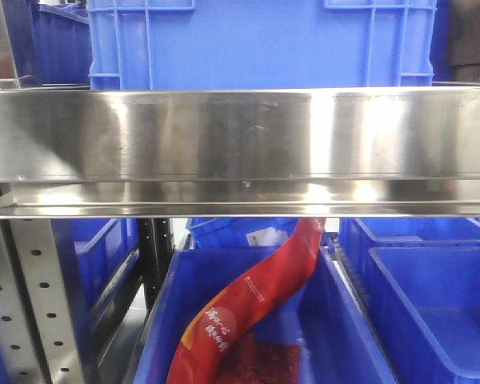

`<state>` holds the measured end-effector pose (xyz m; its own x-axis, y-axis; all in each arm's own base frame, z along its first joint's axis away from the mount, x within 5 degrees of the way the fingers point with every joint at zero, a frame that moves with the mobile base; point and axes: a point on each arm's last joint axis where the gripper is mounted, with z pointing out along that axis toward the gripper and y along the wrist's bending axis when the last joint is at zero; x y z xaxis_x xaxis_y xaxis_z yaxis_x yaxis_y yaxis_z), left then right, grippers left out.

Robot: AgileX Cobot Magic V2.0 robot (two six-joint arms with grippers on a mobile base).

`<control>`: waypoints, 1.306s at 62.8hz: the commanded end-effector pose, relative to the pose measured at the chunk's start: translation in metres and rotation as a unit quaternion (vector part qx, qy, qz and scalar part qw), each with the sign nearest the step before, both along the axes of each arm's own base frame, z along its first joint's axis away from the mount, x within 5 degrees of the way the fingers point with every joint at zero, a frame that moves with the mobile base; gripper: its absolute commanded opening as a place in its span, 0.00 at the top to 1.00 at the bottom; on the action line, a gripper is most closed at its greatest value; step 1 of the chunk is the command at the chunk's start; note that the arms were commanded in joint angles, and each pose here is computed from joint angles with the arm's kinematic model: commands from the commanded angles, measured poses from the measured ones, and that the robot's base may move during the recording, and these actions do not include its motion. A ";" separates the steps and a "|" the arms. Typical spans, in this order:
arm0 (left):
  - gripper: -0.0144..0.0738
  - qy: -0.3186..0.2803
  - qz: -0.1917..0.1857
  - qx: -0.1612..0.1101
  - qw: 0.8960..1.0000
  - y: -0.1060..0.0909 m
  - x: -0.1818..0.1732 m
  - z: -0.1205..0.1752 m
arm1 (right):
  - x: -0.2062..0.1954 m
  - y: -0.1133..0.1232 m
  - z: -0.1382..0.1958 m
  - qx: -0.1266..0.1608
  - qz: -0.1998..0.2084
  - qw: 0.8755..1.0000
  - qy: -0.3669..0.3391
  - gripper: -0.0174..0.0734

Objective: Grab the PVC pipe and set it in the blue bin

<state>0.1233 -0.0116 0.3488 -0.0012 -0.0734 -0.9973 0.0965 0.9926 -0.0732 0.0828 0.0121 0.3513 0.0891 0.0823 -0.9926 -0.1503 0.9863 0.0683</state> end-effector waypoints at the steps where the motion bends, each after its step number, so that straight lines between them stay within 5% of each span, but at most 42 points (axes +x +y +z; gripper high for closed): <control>1: 0.96 -0.018 -0.001 -0.003 1.000 0.000 -0.001 0.004 | -0.001 0.000 0.001 -0.005 -0.002 1.000 -0.011 0.99; 56: 0.96 -0.049 0.004 -0.005 0.999 0.001 -0.001 0.012 | -0.001 0.000 0.006 -0.001 -0.003 0.999 -0.039 0.99; 61: 0.96 -0.051 -0.003 0.008 0.999 -0.001 -0.002 0.023 | 0.001 0.000 0.013 0.002 -0.003 0.998 -0.062 0.99; 70: 0.96 -0.087 -0.021 0.070 0.994 -0.007 0.000 0.057 | 0.013 0.002 0.035 0.004 -0.002 0.997 -0.075 0.99; 82: 0.96 -0.104 -0.078 0.069 0.989 -0.028 0.021 0.091 | 0.045 0.011 0.061 0.001 0.015 0.998 -0.053 0.99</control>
